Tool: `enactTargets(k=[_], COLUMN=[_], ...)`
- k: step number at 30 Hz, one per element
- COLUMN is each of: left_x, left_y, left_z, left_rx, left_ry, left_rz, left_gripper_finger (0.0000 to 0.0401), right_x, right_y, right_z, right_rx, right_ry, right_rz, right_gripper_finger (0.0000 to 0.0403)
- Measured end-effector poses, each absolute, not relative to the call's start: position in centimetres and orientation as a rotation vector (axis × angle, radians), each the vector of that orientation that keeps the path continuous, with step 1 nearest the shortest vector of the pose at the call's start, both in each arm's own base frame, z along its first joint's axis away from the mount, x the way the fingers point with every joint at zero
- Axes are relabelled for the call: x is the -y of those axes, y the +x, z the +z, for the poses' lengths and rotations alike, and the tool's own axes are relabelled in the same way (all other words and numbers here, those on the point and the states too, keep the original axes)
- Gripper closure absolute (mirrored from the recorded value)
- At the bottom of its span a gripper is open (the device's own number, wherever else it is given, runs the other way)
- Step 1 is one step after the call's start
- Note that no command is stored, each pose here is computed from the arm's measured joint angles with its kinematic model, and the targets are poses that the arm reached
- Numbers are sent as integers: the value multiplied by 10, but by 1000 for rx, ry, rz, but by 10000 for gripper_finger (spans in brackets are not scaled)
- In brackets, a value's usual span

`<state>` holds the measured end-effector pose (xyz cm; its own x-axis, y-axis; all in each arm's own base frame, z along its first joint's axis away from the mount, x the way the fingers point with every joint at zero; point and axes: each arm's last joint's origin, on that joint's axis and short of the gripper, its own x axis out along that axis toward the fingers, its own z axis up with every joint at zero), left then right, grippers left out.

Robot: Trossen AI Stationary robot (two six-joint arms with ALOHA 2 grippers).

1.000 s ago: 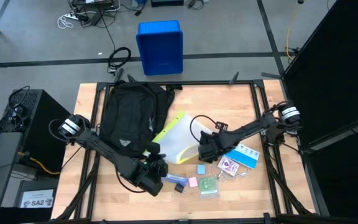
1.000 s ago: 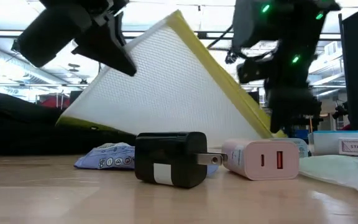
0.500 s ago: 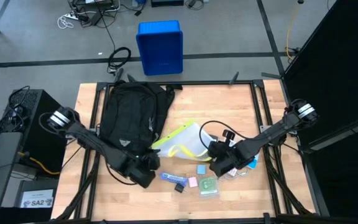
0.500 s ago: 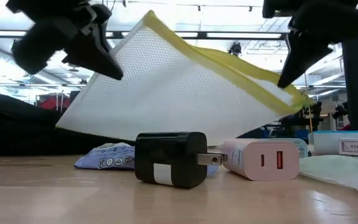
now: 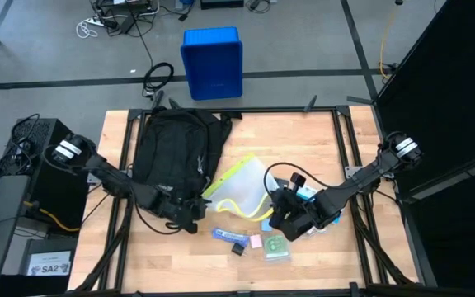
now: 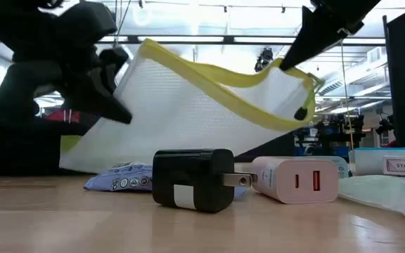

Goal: Unpack backpack
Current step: Open the zip lock bag

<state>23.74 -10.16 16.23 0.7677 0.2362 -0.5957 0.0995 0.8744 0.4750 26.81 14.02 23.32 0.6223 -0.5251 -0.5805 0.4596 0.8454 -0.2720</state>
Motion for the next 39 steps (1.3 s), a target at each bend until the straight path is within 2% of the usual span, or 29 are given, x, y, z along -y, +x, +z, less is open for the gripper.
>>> enactTargets(k=[10, 19, 29, 39], left_x=[80, 57, 30, 15], left_y=[241, 247, 266, 280], left_z=[150, 151, 184, 228], left_rx=[-546, -591, -588, -809], left_ry=[398, 517, 654, 758], left_rz=[-58, 33, 106, 168], left_gripper_finger=[401, 401, 401, 401], right_x=[-142, -134, -133, -138], right_y=[266, 269, 269, 274], right_z=[237, 240, 243, 249], right_rx=[-572, -513, -452, -390], right_ry=[-201, -286, -350, -423], right_rz=[-670, -756, -812, -843], right_gripper_finger=[403, 403, 403, 403])
